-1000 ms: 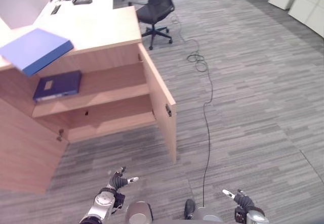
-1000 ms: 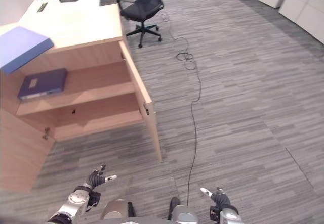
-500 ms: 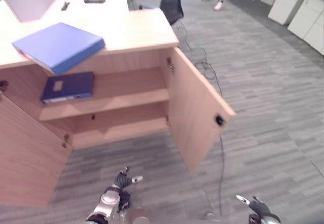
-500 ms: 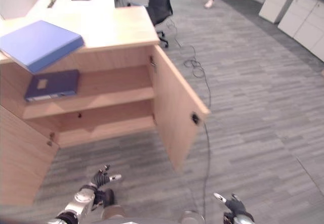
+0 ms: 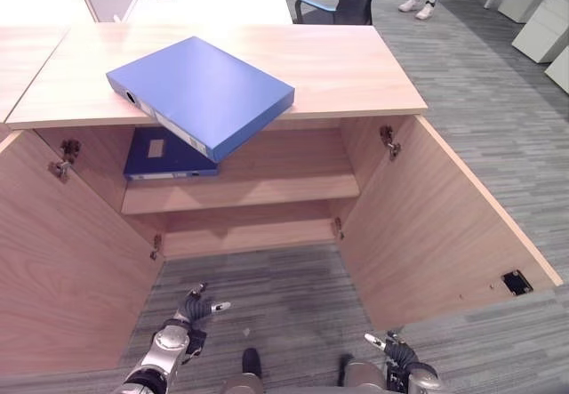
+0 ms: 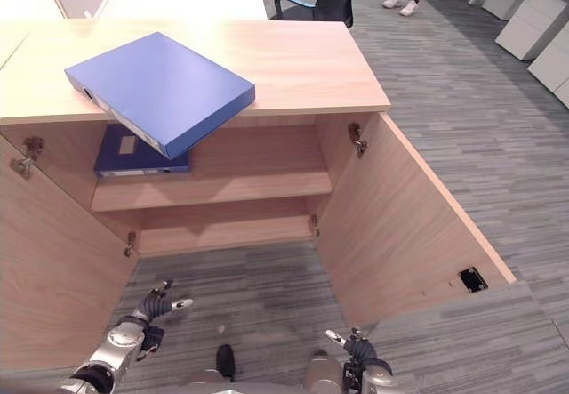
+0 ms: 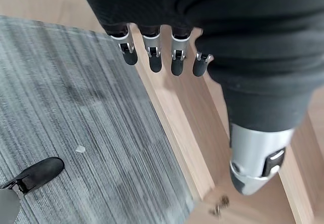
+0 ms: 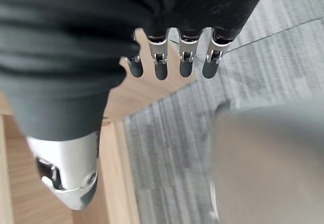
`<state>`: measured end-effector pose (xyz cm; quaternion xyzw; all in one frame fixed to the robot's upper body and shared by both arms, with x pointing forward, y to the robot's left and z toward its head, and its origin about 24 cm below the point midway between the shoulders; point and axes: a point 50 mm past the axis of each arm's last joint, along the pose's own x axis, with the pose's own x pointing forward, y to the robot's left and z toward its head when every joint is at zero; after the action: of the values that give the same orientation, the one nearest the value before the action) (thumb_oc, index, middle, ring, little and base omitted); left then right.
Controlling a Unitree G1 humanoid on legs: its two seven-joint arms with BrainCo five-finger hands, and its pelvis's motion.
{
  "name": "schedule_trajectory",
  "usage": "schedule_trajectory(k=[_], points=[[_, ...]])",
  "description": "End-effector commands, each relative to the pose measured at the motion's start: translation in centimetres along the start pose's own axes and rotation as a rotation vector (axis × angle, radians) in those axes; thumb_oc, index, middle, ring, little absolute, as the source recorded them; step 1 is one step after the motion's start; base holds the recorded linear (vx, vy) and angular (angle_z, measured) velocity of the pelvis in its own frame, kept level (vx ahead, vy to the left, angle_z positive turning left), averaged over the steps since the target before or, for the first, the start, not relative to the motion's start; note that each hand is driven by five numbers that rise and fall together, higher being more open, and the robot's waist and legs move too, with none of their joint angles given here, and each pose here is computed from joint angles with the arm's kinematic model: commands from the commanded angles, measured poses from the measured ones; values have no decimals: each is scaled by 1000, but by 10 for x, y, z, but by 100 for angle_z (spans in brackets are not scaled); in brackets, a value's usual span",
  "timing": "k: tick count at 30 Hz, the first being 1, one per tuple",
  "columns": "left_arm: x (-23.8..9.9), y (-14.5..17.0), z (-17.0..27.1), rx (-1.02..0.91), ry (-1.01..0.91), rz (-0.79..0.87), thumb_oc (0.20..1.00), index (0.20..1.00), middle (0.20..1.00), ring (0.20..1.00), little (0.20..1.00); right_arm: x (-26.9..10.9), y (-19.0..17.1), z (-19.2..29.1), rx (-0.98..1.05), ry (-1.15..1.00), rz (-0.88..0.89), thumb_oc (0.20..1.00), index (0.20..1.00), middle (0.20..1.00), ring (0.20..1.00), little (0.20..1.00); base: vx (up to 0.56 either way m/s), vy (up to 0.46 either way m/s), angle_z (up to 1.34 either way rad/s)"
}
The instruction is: Put the empty folder in the office cabinet
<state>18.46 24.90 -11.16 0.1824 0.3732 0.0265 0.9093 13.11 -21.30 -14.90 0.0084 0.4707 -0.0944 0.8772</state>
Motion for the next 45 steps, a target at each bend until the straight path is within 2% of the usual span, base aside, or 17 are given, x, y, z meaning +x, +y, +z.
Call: schedule_trajectory(k=[1,11,15,25,38,45], points=[[9,-2,36,-6,-127,-1,1000,1000,1000,1000,1000,1,-24,17,-39,-58,-58,1000,1000,1000,1000,1000,209,25,51],[2,-23,19,-63,-82,-39,1000,1000,1000,1000,1000,-3,-43,7,-87,-23,-99,1000,1000,1000,1000,1000,93,-74,22],[5,-30,29,-70,-111,-52,1000,1000,1000,1000,1000,-3,-52,12,-95,-32,-129,1000,1000,1000,1000,1000,-84,-35,20],[3,-40,27,-69,-107,-80,1000,1000,1000,1000,1000,-4,-52,9,-100,-23,-129,1000,1000,1000,1000,1000,-17,60,31],[1,-30,21,-56,-96,-64,1000,1000,1000,1000,1000,-3,-42,-2,-90,31,-110,1000,1000,1000,1000,1000,30,159,24],[2,-15,16,-44,-79,-25,1000,1000,1000,1000,1000,2,-30,10,-93,1,-79,1000,1000,1000,1000,1000,32,188,15]])
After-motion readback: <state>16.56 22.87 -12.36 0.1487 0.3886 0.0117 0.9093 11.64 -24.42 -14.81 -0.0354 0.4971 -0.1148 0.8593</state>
